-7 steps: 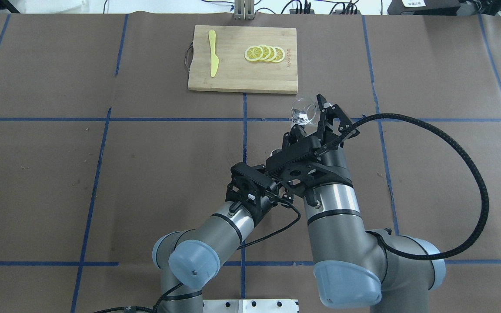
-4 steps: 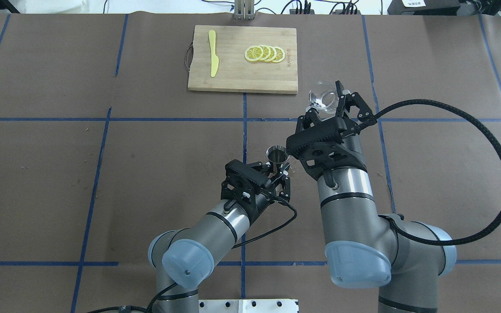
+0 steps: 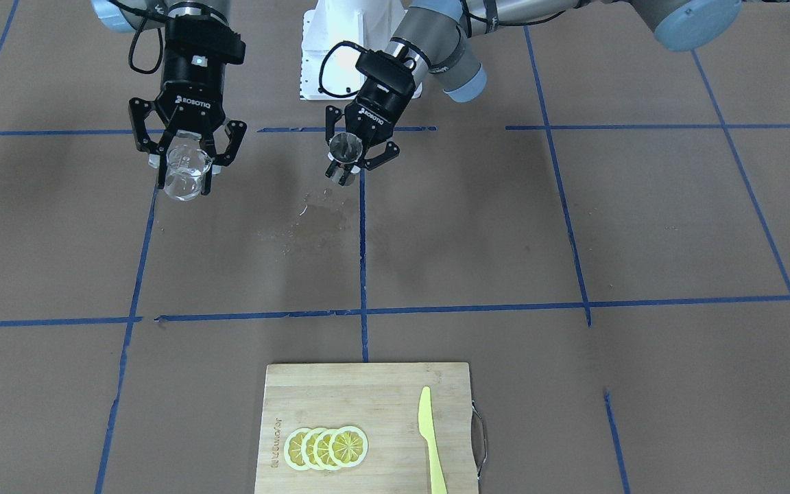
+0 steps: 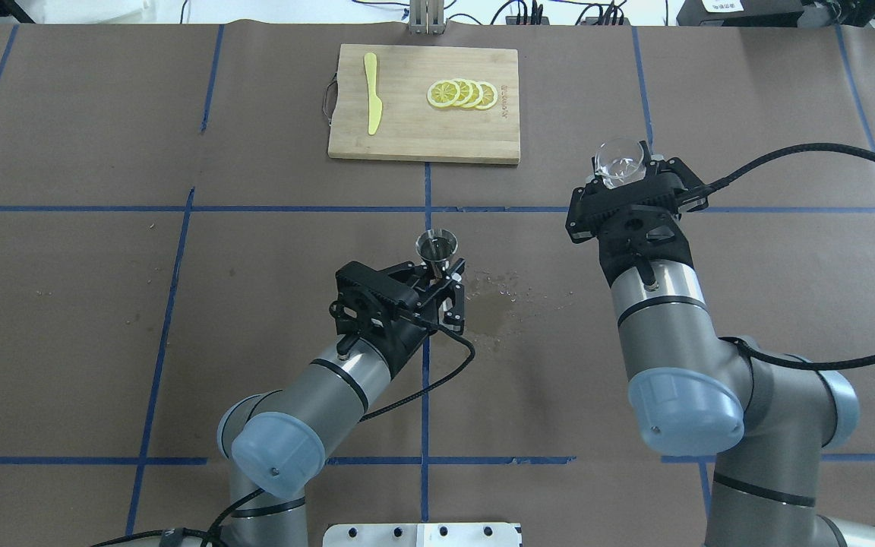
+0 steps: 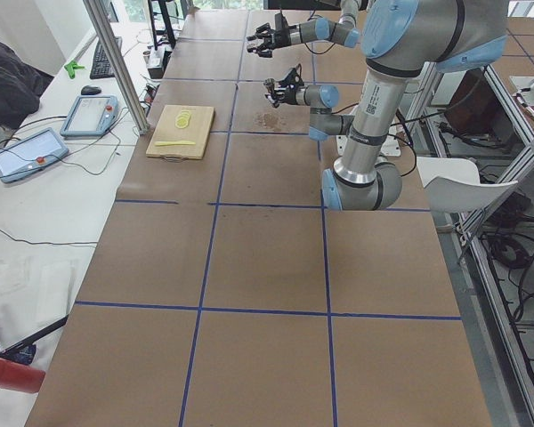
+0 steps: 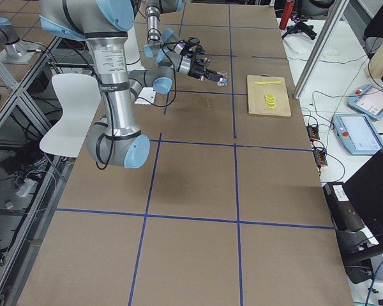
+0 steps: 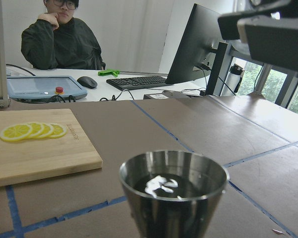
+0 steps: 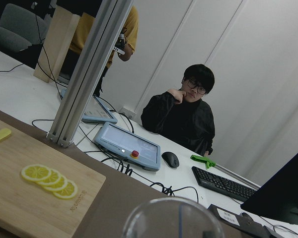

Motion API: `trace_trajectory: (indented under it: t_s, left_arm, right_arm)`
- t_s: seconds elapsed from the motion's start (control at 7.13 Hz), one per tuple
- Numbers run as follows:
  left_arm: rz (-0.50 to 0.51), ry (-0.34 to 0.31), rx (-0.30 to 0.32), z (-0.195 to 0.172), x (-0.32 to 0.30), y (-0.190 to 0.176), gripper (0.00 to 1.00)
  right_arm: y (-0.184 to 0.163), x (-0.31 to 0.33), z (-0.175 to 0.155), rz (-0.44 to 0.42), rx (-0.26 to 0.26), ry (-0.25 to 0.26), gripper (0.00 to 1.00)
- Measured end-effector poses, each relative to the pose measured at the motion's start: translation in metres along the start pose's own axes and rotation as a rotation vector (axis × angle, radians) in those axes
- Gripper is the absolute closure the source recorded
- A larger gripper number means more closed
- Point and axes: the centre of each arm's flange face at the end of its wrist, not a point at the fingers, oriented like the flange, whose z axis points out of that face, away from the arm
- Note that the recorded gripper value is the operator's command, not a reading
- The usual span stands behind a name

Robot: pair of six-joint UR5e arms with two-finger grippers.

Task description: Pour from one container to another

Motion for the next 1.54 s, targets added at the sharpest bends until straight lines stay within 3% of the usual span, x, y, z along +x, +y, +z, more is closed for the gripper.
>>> trace_trajectory:
  t_s: [0.42,0.56,0.84,1.26,1.54]
  left_arm:
    - [-0.098,-0.19,0.148,-0.014,-0.056,-0.002,1.0]
    - [-0.131,-0.238,0.193,-0.019,-0.073,-0.001,1.0]
    - [-0.142,-0.319,0.25,-0.029,-0.108,0.007,1.0]
    - [0.021,-0.474,0.25,-0.041,-0.181,0.027,1.0]
    - [0.175,-0.592,0.174,-0.027,-0.204,0.012,1.0]
  right_arm:
    - [0.036,0.04,0.019,0.05,-0.104,0.013,1.0]
    - [0.041,0.054,0.02,0.081,-0.116,0.026,1.0]
    - [0.035,0.06,0.018,0.234,-0.13,0.019,1.0]
    - [0.035,0.058,0.018,0.328,-0.145,0.014,1.0]
    - [0.036,0.057,0.018,0.356,-0.147,0.014,1.0]
